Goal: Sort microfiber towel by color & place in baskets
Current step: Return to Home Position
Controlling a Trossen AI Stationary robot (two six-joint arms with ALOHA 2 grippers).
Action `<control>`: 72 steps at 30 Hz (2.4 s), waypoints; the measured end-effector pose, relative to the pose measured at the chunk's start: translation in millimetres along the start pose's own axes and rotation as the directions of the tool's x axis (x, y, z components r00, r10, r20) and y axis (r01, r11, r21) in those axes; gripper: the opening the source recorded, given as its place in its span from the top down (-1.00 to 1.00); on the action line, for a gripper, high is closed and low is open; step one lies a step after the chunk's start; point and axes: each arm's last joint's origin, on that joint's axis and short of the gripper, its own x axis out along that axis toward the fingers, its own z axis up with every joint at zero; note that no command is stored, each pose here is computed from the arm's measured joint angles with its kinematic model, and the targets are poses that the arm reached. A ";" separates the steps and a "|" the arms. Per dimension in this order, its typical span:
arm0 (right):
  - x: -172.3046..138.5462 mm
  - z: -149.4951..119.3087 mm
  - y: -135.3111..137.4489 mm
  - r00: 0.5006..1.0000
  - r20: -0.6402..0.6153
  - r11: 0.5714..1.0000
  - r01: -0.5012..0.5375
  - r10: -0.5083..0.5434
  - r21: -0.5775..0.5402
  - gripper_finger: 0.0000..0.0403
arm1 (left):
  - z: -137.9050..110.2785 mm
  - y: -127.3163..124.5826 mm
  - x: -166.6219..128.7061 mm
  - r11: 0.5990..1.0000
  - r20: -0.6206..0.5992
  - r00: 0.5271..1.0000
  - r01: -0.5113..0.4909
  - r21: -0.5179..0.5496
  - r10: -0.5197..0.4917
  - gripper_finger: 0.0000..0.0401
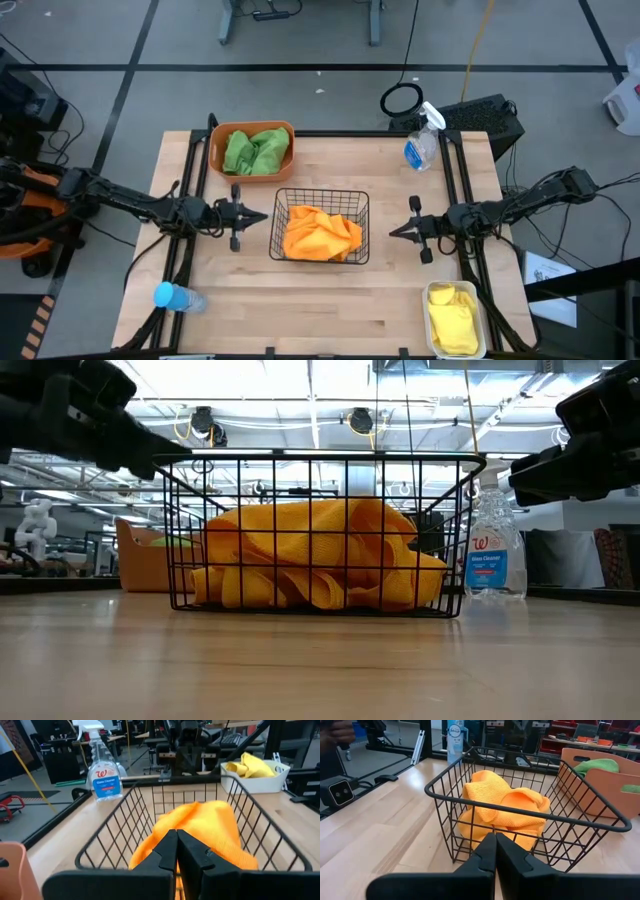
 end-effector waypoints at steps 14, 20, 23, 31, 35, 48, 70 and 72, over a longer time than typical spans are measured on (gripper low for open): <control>-2.4 1.9 -0.6 1.000 0.015 1.000 0.007 -0.007 0.005 1.00 | -19.6 1.1 -10.3 1.000 0.020 1.000 0.007 -0.011 -0.007 0.94; -7.8 3.9 -1.4 0.999 0.036 1.000 0.009 -0.009 0.004 1.00 | -17.9 1.5 -11.8 1.000 0.035 0.999 0.006 -0.014 -0.006 0.94; -11.6 4.1 -1.9 0.999 0.041 1.000 0.008 -0.009 0.016 1.00 | -18.2 1.8 -12.9 1.000 0.031 0.999 0.007 -0.014 -0.006 0.94; -23.9 6.0 -3.7 0.996 0.083 0.999 0.012 -0.015 0.031 1.00 | -14.9 3.0 -17.2 1.000 0.061 0.998 0.005 -0.017 -0.004 0.94; -30.7 8.1 -4.7 0.992 0.128 1.000 0.017 -0.018 0.012 1.00 | -14.0 3.5 -18.9 1.000 0.069 0.998 0.004 -0.020 -0.003 0.94; -38.3 14.1 -9.0 0.975 0.219 0.995 0.045 -0.025 -0.087 1.00 | -12.8 3.9 -19.8 1.000 0.083 0.997 0.003 -0.027 -0.001 0.94; -38.2 11.4 -24.2 0.974 0.196 0.991 0.124 -0.112 -0.051 1.00 | -18.2 3.7 -19.6 0.998 0.031 1.000 -0.001 -0.067 0.003 0.94; -38.2 11.3 -24.2 0.974 0.195 0.992 0.120 -0.111 -0.037 1.00 | -18.6 3.7 -19.5 0.997 0.027 1.000 -0.001 -0.073 0.003 0.94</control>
